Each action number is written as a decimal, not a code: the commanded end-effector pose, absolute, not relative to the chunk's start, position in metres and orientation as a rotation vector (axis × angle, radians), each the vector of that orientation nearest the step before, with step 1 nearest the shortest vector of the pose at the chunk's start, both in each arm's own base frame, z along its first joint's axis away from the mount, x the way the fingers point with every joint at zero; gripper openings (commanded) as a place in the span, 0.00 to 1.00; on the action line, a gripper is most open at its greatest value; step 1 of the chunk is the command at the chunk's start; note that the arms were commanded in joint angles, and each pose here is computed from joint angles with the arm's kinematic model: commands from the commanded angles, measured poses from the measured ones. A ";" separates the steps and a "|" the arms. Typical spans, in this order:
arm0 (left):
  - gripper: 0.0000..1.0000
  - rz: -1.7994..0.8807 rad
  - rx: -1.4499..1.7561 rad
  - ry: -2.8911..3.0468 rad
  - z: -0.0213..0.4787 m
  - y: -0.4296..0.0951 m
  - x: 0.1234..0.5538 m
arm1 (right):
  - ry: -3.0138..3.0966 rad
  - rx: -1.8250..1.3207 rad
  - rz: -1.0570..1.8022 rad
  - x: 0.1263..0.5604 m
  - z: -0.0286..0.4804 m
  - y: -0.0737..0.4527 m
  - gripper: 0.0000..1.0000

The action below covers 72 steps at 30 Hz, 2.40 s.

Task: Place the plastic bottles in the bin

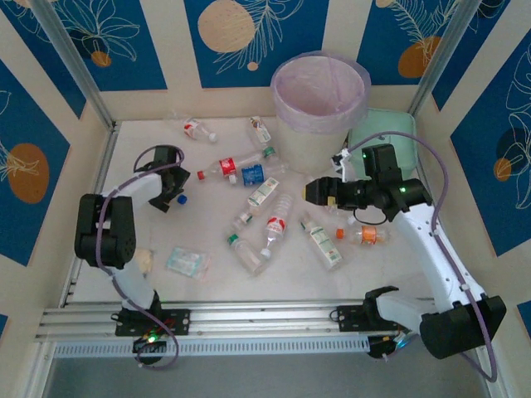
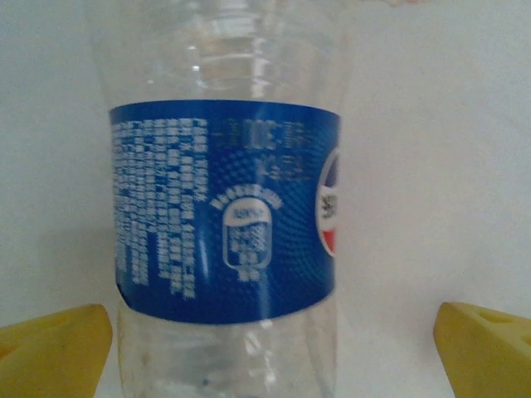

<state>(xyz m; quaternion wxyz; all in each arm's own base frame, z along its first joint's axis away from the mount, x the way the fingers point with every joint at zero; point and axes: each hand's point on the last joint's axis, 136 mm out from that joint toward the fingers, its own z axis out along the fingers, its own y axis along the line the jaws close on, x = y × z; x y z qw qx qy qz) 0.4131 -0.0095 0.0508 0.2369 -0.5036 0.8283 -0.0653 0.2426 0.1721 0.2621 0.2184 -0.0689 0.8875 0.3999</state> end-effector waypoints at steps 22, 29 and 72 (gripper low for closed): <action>0.50 -0.146 -1.167 2.224 0.091 0.002 0.380 | 2.271 -0.103 1.493 0.252 0.300 0.174 0.84; 0.39 -0.532 -0.470 2.205 0.159 -0.094 0.373 | 2.195 -0.198 1.579 0.249 0.322 0.196 0.83; 0.96 -1.116 0.336 2.078 0.228 -0.308 0.269 | 2.230 -0.302 0.990 0.332 0.333 0.224 0.43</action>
